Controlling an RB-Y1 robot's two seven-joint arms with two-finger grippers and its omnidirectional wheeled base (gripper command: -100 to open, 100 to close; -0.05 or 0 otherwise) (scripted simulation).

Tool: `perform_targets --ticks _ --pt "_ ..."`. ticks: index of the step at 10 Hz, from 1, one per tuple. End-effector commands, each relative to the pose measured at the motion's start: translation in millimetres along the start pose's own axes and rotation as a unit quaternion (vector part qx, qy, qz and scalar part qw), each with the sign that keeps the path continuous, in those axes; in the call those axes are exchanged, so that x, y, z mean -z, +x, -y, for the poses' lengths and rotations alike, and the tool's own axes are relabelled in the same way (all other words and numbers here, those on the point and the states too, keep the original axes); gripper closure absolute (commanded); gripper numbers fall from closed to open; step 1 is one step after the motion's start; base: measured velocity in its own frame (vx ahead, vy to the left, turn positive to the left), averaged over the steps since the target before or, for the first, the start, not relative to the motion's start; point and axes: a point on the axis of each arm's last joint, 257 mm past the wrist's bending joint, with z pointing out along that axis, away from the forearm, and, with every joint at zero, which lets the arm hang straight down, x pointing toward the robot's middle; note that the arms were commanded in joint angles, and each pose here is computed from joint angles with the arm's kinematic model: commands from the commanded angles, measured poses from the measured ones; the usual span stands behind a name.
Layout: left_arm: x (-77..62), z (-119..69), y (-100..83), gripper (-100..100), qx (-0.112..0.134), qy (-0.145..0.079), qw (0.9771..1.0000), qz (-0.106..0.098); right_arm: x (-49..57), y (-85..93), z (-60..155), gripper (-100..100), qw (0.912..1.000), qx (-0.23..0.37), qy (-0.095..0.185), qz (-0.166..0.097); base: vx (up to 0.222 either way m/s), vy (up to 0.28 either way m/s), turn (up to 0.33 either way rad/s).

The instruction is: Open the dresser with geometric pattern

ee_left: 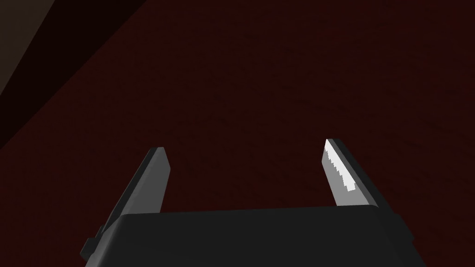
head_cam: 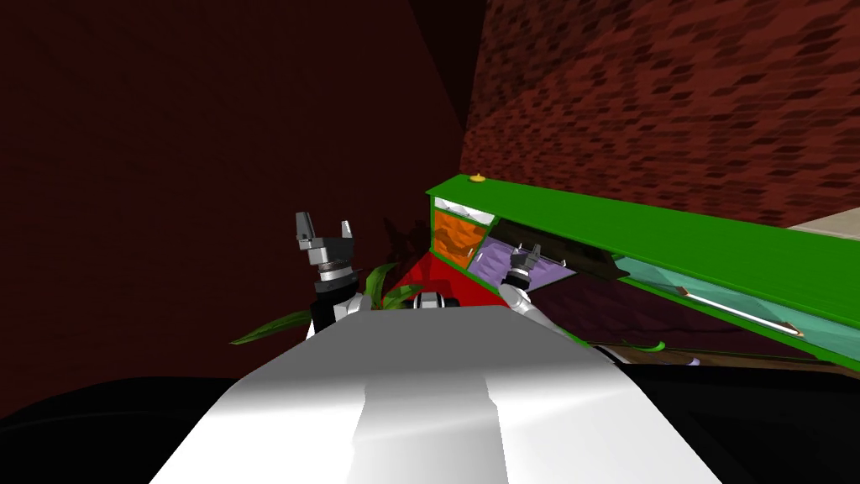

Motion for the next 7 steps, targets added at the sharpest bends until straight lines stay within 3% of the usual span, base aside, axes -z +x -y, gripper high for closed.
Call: perform_targets --ticks 1,2,7 --pt "0.0 0.0 0.0 0 0.0 0.0 1.0 0.0 -7.0 1.7 1 -100 1.0 0.001 -0.003 0.0 -0.014 0.011 0.0" --pt "0.0 0.0 0.0 0 0.0 0.0 1.0 0.0 -5.1 3.2 -2 0 1.0 0.001 -0.01 -0.001 0.0 0.0 0.0" --pt "0.0 0.0 0.0 0 0.0 0.0 1.0 0.0 5.1 6.6 -15 0 0.9996 0.004 -0.029 -0.005 0.0 0.0 0.0"
